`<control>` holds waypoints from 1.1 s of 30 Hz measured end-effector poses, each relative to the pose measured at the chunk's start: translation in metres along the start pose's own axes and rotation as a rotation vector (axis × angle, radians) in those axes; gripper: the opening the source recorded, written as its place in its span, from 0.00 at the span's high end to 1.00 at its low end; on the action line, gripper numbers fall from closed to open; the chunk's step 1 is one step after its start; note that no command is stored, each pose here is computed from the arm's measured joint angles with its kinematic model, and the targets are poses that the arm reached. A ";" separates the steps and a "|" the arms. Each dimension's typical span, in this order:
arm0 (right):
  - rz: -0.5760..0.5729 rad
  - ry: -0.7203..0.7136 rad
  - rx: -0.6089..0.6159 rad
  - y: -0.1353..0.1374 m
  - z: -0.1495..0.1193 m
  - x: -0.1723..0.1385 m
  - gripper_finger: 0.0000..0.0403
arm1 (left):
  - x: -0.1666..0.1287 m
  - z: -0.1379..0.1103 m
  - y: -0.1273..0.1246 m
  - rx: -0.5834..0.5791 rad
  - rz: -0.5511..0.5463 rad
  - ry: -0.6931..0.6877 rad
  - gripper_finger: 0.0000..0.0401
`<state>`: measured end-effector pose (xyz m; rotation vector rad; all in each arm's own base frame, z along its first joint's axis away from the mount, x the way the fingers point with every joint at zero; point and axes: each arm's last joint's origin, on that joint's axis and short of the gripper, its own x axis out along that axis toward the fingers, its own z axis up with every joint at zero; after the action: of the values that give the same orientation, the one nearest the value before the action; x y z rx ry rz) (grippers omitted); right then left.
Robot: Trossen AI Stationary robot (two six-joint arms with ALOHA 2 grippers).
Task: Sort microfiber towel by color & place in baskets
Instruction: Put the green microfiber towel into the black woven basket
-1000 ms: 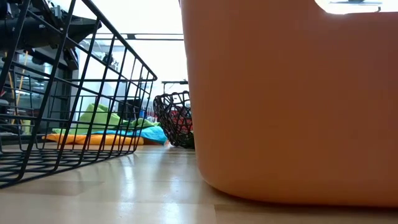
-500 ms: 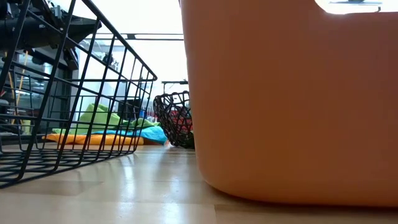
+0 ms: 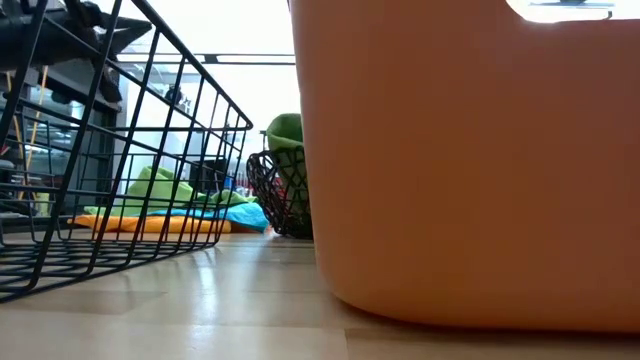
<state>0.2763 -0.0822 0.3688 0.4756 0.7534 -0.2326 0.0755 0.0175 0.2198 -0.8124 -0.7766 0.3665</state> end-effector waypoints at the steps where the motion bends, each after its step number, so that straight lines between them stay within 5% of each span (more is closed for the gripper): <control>1: 0.001 -0.001 0.006 0.000 0.000 0.000 0.12 | 0.000 0.002 0.000 -0.026 0.022 -0.040 1.00; 6: -0.027 -0.009 -0.007 -0.001 0.000 0.000 0.14 | 0.014 0.010 -0.020 -0.055 -0.005 0.019 1.00; 11: -0.106 -0.069 -0.034 -0.008 0.006 -0.002 0.14 | 0.060 0.009 -0.061 0.213 0.062 0.252 1.00; 16: -0.114 -0.153 -0.014 -0.018 0.016 -0.005 0.14 | 0.109 0.019 -0.074 0.597 0.475 0.585 1.00; 21: -0.129 -0.161 -0.012 -0.024 0.018 -0.006 0.14 | 0.136 0.047 -0.064 0.779 0.900 0.878 1.00; 26: -0.134 -0.158 -0.044 -0.025 0.018 -0.007 0.14 | 0.163 0.050 -0.053 0.758 1.023 0.881 1.00; 33: -0.138 -0.142 -0.047 -0.026 0.017 -0.006 0.14 | 0.188 0.037 -0.036 0.745 0.987 0.864 1.00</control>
<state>0.2726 -0.1125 0.3755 0.3591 0.6517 -0.3728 0.1748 0.1200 0.3530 -0.4929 0.6197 1.0110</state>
